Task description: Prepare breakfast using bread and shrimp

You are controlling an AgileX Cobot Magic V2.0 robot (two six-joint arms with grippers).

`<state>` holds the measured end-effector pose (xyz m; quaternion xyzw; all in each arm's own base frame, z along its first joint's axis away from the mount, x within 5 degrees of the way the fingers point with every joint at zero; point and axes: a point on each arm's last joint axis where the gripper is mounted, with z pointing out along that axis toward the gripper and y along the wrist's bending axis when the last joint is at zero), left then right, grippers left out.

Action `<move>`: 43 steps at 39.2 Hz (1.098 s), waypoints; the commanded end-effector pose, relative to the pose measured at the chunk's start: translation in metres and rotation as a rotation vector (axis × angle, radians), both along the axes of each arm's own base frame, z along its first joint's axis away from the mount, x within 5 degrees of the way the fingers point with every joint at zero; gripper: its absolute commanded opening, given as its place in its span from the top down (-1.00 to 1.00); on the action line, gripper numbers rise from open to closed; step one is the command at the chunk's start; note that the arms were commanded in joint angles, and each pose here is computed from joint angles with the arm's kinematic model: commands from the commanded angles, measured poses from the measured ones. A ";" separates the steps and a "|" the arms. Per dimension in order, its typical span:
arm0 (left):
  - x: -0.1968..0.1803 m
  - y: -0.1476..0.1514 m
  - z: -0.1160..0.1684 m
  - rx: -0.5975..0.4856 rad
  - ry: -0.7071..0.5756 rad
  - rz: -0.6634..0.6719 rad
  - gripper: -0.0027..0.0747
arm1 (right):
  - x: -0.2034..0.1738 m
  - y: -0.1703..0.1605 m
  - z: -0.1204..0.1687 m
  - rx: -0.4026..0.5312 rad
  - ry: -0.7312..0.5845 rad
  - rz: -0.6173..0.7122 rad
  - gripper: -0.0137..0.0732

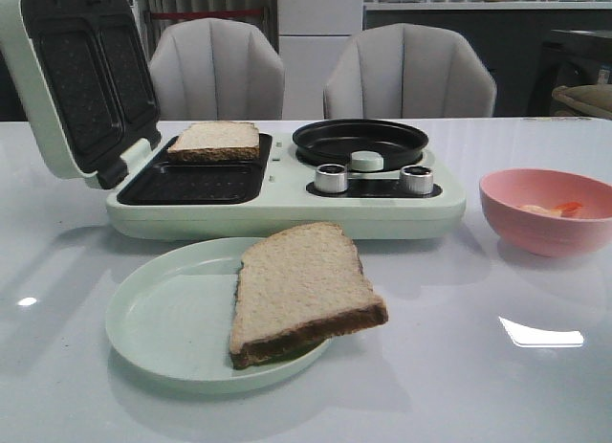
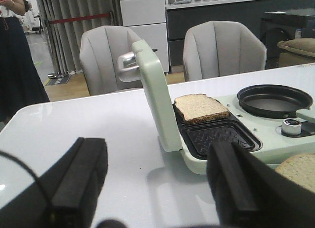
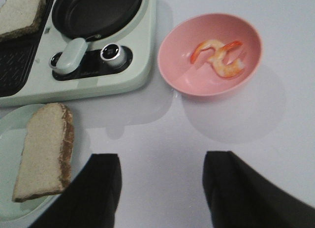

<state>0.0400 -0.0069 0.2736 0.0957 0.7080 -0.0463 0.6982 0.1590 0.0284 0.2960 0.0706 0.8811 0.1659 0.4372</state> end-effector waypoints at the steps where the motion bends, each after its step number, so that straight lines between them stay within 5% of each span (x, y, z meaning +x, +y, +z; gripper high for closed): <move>1: -0.001 -0.001 0.016 -0.039 -0.095 -0.014 -0.34 | 0.025 0.008 0.017 0.041 0.001 0.051 -0.42; 7: -0.001 -0.001 0.016 -0.039 -0.095 -0.014 -0.34 | 0.061 0.025 0.006 0.120 0.143 0.179 -0.42; 23: -0.001 -0.001 0.016 -0.039 -0.095 -0.014 -0.34 | 0.121 0.054 -0.054 0.336 0.231 0.389 -0.42; 43: -0.001 -0.001 0.016 -0.039 -0.095 -0.014 -0.34 | 0.148 0.080 -0.119 0.433 0.295 0.467 -0.42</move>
